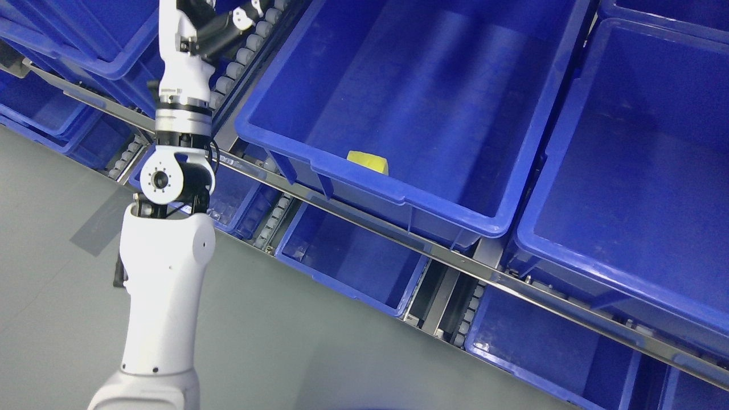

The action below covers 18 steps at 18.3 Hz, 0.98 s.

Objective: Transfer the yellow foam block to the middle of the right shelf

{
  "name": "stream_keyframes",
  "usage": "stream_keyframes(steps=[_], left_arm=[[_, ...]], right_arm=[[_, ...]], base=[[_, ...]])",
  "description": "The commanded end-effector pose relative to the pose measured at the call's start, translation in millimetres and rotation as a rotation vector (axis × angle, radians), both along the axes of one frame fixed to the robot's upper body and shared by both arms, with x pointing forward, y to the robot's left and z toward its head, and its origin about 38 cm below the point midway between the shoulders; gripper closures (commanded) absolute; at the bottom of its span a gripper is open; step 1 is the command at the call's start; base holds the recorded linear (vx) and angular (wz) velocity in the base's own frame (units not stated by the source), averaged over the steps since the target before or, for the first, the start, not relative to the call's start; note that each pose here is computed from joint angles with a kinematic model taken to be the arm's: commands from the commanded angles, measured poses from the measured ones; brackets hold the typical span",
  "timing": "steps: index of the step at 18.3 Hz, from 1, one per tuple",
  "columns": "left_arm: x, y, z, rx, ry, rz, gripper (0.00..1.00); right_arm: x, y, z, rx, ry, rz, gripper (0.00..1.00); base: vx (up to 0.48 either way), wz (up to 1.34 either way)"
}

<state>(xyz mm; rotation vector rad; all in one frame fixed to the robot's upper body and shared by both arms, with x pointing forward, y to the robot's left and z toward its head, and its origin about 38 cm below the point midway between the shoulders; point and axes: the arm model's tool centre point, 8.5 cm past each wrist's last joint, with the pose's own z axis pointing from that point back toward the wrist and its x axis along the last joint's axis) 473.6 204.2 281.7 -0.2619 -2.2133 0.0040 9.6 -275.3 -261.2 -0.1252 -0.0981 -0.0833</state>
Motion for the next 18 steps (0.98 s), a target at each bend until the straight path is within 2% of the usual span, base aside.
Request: stream_keyframes(steps=[1, 6, 10, 18], left_arm=[[-46, 11, -19, -0.05, -0.01, 0.011, 0.0], [-53, 40, -14, -0.08, -0.039, 0.078, 0.0], [-60, 53, -35, -0.213, 0.019, 0.05, 0.0], [-73, 65, -69, -0.225, 0.104, 0.087, 0.0]], right_arm=[[5.0, -12, 1.1, -0.019, -0.015, 0.005, 0.0], [5.0, -12, 1.1, -0.019, -0.015, 0.005, 0.0], [5.0, -12, 1.1, -0.019, -0.015, 0.005, 0.0], [5.0, -12, 1.1, -0.019, -0.015, 0.005, 0.0]], base=[[0.0, 0.0], [0.0, 0.0], [0.0, 0.0], [0.0, 0.0]])
